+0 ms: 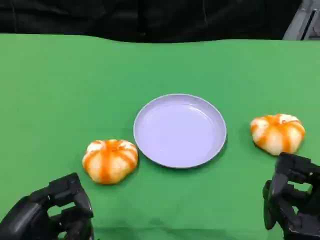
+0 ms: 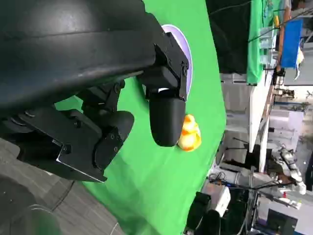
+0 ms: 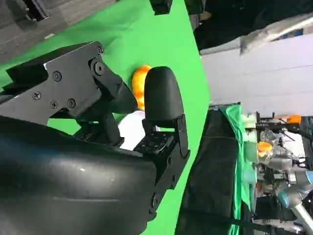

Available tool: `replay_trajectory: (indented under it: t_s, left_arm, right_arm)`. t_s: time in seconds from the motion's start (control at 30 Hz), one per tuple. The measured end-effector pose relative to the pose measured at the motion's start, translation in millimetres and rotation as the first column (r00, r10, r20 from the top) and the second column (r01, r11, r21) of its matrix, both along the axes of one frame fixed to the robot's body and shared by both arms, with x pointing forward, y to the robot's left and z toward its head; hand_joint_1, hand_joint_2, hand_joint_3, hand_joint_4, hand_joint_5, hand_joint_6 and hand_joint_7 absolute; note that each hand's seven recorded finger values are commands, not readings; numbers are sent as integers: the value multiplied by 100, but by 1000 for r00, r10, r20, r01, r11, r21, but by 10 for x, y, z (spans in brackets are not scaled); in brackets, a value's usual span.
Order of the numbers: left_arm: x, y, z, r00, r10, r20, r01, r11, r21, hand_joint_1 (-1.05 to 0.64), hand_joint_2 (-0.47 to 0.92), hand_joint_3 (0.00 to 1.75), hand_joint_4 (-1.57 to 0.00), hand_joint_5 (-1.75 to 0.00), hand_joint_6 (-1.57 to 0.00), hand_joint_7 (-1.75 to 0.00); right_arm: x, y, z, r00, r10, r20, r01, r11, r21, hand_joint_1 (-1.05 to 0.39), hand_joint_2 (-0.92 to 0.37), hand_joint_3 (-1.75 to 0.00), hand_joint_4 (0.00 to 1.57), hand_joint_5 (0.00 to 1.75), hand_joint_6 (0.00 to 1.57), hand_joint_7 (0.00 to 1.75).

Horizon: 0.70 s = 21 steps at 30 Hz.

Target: Grasp the bread from the table and place it into the plate.

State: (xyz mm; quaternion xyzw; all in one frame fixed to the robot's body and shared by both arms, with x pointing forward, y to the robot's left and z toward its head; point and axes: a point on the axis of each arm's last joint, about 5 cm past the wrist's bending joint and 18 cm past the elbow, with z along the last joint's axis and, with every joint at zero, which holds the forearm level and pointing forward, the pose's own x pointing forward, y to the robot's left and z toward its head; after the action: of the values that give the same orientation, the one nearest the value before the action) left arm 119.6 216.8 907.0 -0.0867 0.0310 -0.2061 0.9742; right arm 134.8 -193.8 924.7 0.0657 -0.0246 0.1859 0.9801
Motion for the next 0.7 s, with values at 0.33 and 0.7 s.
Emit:
replay_trajectory:
  t_s: [0.33,0.7]
  left_arm:
    - [0,-1,-2,1000,-3,-1,3,1000,12,5,63,119,-67,-175,-56,-155]
    - [-16,-77,-1,979,56,196,-96,974,203,-38,84,35,-52,-62,-67,-41]
  right_arm:
    - [0,1,0,1000,0,0,0,1000,0,5,-62,-116,85,175,73,161]
    - [8,-6,-29,1000,6,-4,-6,1000,8,6,-60,-121,86,175,74,160]
